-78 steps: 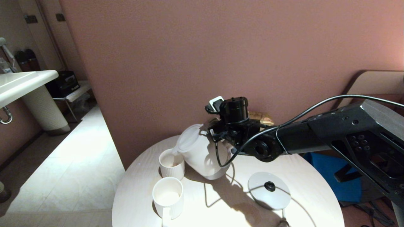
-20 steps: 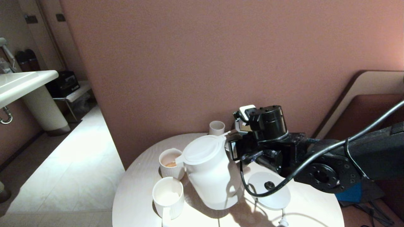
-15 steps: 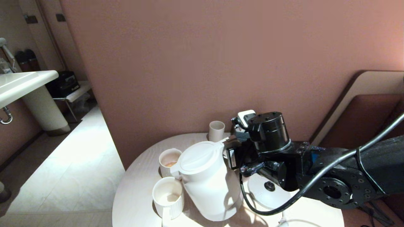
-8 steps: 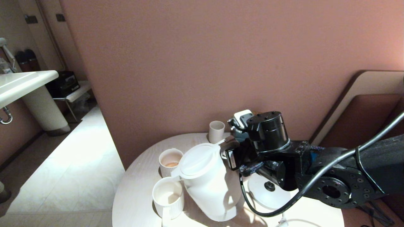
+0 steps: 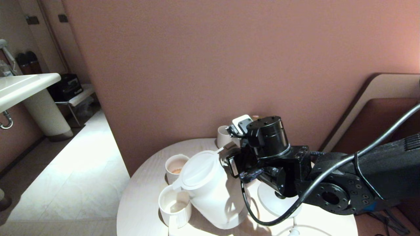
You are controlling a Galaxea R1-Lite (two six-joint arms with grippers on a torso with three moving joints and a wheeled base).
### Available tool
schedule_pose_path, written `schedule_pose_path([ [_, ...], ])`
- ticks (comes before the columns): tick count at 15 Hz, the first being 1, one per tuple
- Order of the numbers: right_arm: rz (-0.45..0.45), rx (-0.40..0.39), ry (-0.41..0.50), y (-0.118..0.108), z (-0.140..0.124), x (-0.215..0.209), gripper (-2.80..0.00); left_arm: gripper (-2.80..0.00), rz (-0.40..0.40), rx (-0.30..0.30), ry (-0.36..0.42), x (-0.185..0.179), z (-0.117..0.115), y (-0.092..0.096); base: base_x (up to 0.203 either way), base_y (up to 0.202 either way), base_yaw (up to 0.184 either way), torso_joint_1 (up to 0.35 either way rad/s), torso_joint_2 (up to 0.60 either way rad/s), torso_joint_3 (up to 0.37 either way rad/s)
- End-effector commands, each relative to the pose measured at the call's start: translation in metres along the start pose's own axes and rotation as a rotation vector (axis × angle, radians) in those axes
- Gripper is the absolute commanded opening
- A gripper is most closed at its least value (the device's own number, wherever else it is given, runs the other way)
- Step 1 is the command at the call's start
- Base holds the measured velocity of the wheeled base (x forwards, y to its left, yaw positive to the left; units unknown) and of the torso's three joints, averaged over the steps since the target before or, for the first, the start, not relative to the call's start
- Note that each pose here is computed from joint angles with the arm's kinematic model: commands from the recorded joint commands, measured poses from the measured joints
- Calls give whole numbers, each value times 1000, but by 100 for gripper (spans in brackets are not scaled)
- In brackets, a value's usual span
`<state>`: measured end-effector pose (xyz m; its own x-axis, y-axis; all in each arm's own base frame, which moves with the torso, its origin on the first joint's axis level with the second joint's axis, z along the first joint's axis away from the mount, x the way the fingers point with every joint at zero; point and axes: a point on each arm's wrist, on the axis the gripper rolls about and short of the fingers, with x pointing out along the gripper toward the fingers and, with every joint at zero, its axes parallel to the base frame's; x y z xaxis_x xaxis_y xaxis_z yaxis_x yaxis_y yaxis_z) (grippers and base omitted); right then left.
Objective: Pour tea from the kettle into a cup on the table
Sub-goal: Pour water into another cup
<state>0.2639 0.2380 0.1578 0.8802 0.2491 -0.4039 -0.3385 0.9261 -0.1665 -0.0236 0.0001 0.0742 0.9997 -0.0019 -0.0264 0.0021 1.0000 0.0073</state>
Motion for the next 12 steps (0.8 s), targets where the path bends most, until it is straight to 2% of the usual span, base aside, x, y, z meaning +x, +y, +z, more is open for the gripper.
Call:
schedule_pose_path([
  [1, 0, -18, 10, 4, -3, 5, -280, -280, 0, 0, 1, 0, 0, 0, 0, 0, 0, 0, 0, 0],
  [10, -7, -115, -19, 9, 11, 17, -280, -280, 0, 0, 1, 0, 0, 0, 0, 0, 0, 0, 0, 0],
  [12, -13, -138, 5, 10, 17, 18, -280, -280, 0, 0, 1, 0, 0, 0, 0, 0, 0, 0, 0, 0],
])
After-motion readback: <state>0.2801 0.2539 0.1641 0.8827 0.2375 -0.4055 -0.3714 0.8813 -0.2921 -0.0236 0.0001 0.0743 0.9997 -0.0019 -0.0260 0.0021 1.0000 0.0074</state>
